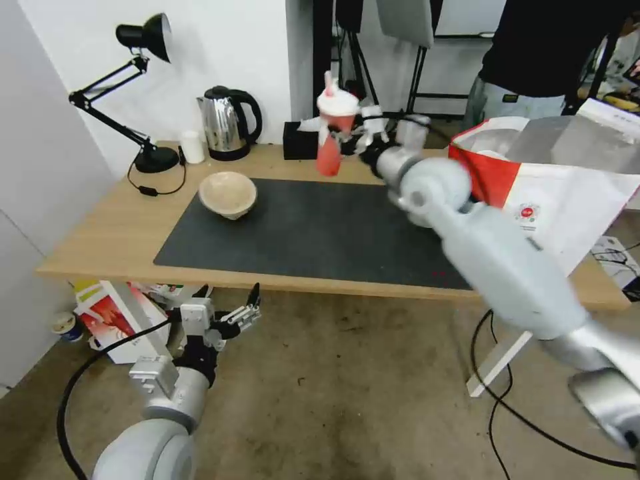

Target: Pick up the trash from the table and place it into the takeout bag.

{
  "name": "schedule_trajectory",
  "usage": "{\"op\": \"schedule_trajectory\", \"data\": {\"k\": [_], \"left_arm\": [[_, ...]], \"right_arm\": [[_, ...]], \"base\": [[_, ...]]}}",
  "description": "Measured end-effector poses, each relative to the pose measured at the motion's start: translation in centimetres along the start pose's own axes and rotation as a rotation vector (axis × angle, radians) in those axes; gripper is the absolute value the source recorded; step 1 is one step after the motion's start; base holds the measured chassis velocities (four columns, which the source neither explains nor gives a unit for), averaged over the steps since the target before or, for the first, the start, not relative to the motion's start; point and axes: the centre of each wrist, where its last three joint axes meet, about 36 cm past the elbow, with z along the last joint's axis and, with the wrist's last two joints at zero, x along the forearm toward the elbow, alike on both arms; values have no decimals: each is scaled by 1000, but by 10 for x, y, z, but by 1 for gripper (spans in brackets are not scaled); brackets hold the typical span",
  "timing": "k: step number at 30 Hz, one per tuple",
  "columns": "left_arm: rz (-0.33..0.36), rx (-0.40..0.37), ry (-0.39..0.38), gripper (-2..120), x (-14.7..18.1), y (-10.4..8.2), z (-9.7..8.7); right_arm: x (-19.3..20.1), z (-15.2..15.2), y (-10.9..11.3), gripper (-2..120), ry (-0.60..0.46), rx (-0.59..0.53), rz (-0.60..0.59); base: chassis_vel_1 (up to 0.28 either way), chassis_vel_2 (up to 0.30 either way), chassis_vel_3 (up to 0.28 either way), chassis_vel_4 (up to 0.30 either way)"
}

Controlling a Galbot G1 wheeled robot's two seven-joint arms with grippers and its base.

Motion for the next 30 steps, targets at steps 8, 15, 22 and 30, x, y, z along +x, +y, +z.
{"op": "schedule_trajectory", "data": {"k": [8, 15, 22, 30], "left_arm": [[6, 3, -4, 100, 1, -2, -2], [8, 3, -6, 100, 3, -3, -3], [9, 2, -4, 100, 4, -3, -3], [15, -1, -8, 100, 5, -4, -5]], "right_arm": [[45, -29, -22, 6, -12, 37, 51], [65, -52, -38, 6, -31, 60, 108], [80, -68, -59, 6, -45, 63, 165], [94, -84, -91, 6, -58, 53, 247]], "base": [[0, 0, 0, 0], [0, 0, 0, 0], [0, 0, 0, 0], [0, 0, 0, 0]]}}
